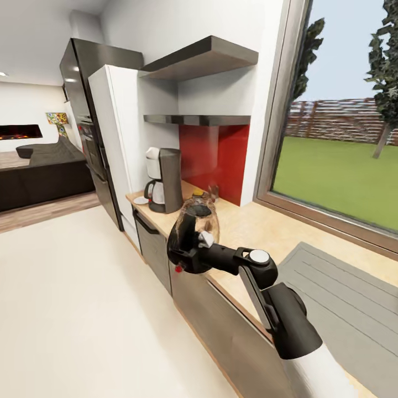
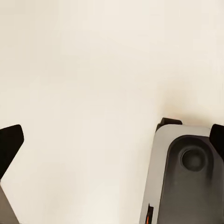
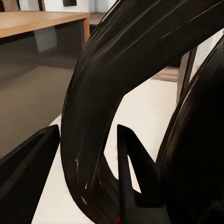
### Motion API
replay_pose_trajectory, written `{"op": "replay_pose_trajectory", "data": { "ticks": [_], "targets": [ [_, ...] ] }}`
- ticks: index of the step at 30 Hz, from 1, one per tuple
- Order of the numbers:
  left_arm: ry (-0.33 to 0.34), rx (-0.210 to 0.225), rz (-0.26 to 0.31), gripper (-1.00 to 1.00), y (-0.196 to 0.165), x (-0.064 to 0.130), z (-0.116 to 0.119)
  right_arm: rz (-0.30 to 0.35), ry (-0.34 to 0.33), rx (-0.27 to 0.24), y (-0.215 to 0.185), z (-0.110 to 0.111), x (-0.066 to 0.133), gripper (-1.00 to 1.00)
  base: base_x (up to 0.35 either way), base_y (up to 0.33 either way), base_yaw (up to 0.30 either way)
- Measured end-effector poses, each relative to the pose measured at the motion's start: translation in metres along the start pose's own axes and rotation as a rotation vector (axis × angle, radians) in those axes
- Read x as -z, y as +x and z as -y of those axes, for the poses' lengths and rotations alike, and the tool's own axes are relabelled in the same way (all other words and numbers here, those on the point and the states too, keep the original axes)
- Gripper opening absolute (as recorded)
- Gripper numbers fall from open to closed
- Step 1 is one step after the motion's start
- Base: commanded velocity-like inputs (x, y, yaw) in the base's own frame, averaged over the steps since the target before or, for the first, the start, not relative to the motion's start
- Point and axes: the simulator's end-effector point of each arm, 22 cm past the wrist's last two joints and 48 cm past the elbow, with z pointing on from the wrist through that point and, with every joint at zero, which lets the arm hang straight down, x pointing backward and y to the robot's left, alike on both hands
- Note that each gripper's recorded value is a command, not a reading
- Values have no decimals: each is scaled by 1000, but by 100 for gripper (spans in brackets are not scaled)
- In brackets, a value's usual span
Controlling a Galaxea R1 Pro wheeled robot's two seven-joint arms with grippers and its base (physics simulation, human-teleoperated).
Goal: Set up a coffee station on the kitchen countertop: keep the coffee maker on the countertop, move the bottle of coffee from the kitchen shelf to the counter next to the coffee maker, place a paper coffee filter on top of the coffee maker, put the saucer next to the coffee maker with the coffee cup on the saucer, and place the electric kettle next to the coffee maker.
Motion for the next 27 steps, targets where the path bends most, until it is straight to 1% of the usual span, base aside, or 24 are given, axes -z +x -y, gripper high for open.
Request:
{"op": "replay_pose_trajectory", "data": {
  "ticks": [10,27],
  "targets": [
    [0,1,0,100,0,0,0,-1,0,0,0,0,0,-100,331,15,0],
    [-1,2,2,100,0,0,0,-1,-1,1,0,-1,-1,-100,274,231,0]
  ]
}}
